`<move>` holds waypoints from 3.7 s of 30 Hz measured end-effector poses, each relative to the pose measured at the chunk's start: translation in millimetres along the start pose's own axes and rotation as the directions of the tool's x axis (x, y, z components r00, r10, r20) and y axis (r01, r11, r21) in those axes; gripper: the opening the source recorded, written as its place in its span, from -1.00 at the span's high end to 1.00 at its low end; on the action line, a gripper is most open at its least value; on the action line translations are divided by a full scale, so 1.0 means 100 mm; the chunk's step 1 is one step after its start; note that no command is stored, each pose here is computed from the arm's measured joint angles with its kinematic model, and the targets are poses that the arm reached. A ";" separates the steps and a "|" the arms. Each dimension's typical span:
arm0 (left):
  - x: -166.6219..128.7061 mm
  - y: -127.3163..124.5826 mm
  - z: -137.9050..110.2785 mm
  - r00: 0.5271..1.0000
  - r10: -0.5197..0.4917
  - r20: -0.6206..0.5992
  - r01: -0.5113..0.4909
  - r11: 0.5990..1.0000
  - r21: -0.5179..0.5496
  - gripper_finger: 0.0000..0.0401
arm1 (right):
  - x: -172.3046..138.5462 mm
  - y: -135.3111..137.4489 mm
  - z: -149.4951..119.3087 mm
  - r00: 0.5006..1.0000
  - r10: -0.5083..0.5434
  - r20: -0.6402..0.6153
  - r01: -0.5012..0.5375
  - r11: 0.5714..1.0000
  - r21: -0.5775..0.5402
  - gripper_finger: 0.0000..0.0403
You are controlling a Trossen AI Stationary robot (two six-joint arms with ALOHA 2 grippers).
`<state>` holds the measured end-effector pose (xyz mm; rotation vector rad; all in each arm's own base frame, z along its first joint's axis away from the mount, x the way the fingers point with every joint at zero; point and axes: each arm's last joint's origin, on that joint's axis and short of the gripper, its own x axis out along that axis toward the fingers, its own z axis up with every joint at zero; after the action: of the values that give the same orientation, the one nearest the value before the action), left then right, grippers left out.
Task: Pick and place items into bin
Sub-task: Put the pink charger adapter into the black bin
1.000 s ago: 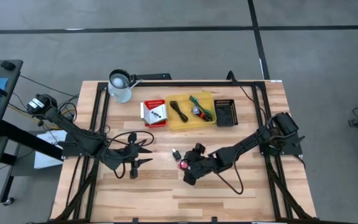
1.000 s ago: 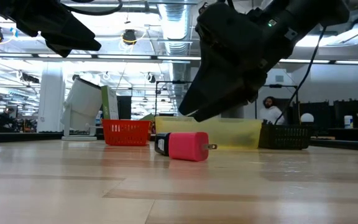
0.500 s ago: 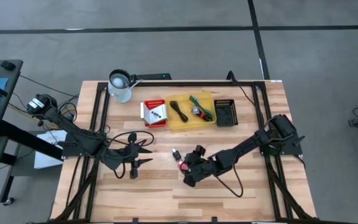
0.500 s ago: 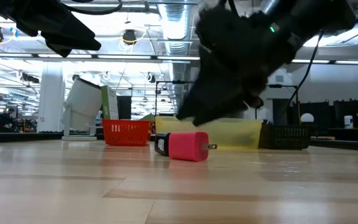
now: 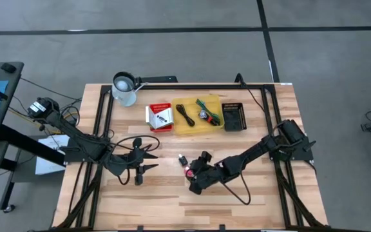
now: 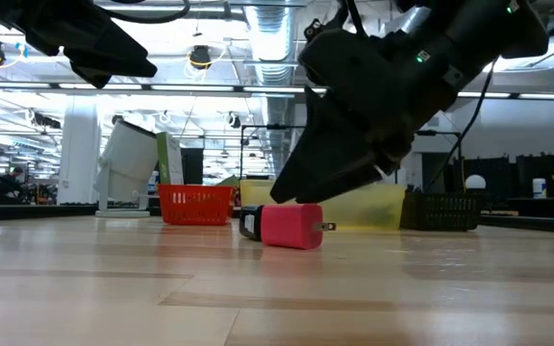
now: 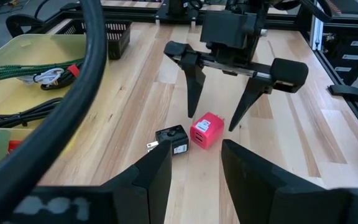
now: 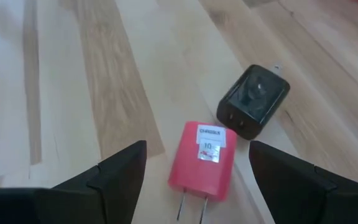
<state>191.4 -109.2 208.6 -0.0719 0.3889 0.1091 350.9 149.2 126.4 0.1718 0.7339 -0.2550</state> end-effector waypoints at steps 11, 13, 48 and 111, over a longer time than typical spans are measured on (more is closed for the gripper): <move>0.00 0.00 0.00 1.000 0.000 0.000 0.000 1.000 -0.002 0.34 | 0.02 -0.03 0.01 1.000 0.011 -0.017 -0.011 1.000 -0.001 -0.40; 0.00 0.00 0.00 1.000 0.000 0.000 0.000 1.000 -0.007 0.34 | 0.03 -0.04 0.02 1.000 0.013 -0.022 -0.013 1.000 0.001 -0.40; 0.00 -0.01 0.00 1.000 -0.024 -0.009 0.024 1.000 -0.007 0.34 | 0.13 -0.24 0.07 0.989 0.066 -0.136 -0.061 0.997 0.038 0.27; 0.00 -0.01 0.01 1.000 -0.028 0.000 0.028 0.999 -0.023 0.34 | -1.61 -1.90 0.66 0.840 -0.346 -0.417 0.427 0.897 0.117 0.29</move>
<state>191.8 -110.1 209.3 -0.1002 0.3874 0.0855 223.4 -20.8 271.7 0.2748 1.1396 -0.7049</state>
